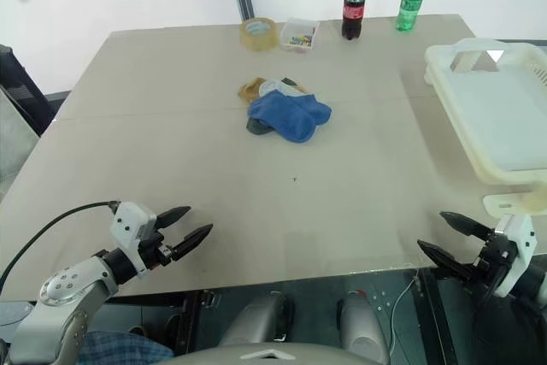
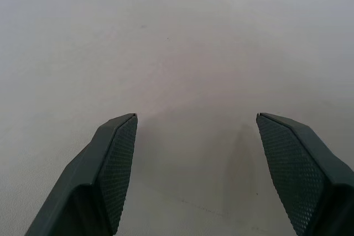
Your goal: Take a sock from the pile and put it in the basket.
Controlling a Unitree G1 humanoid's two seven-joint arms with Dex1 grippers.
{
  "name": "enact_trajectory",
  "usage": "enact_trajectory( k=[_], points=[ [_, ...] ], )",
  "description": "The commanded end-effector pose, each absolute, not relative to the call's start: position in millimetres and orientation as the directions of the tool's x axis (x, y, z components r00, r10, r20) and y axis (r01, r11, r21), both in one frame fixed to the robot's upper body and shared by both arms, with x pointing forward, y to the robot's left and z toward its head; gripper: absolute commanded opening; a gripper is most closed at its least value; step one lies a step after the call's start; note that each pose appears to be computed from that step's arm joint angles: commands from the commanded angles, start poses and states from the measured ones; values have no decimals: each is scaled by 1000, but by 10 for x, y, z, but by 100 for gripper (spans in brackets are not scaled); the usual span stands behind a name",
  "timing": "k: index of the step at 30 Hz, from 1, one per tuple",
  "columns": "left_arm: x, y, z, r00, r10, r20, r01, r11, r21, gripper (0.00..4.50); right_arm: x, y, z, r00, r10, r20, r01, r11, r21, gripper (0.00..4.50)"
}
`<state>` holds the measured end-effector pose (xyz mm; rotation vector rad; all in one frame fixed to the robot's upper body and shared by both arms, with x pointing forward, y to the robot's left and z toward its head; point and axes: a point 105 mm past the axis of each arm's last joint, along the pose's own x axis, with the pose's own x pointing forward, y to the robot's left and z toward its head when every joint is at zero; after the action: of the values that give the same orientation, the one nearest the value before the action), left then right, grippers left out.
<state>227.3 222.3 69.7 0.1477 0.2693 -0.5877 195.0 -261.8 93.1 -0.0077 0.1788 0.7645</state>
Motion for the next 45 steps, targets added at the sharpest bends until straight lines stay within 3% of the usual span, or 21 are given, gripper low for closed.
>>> enact_trajectory(
  k=[1,30,34,36,39,45],
  points=[
    [2287,2206,866,807,-538,-242,575,809,119,369,1990,-2670,1064,715,684,-142,-692,722,-6,444],
    [2395,2166,936,808,-559,-185,586,796,154,369,2176,-2624,1132,703,700,-124,-709,704,-47,444],
    [2417,2167,1056,795,-598,-101,606,782,148,369,2501,-2285,1084,669,736,-104,-743,668,-49,444],
    [2425,2152,1106,780,-622,-72,625,769,137,369,2666,-2093,995,624,765,-161,-780,621,-73,444],
    [2433,2147,1191,757,-653,-29,650,747,140,369,3022,-1853,892,639,736,-221,-767,632,-113,444],
    [2364,2149,1380,703,-709,57,699,704,126,369,3655,-1356,966,690,691,-214,-719,689,-93,444]
  ],
)
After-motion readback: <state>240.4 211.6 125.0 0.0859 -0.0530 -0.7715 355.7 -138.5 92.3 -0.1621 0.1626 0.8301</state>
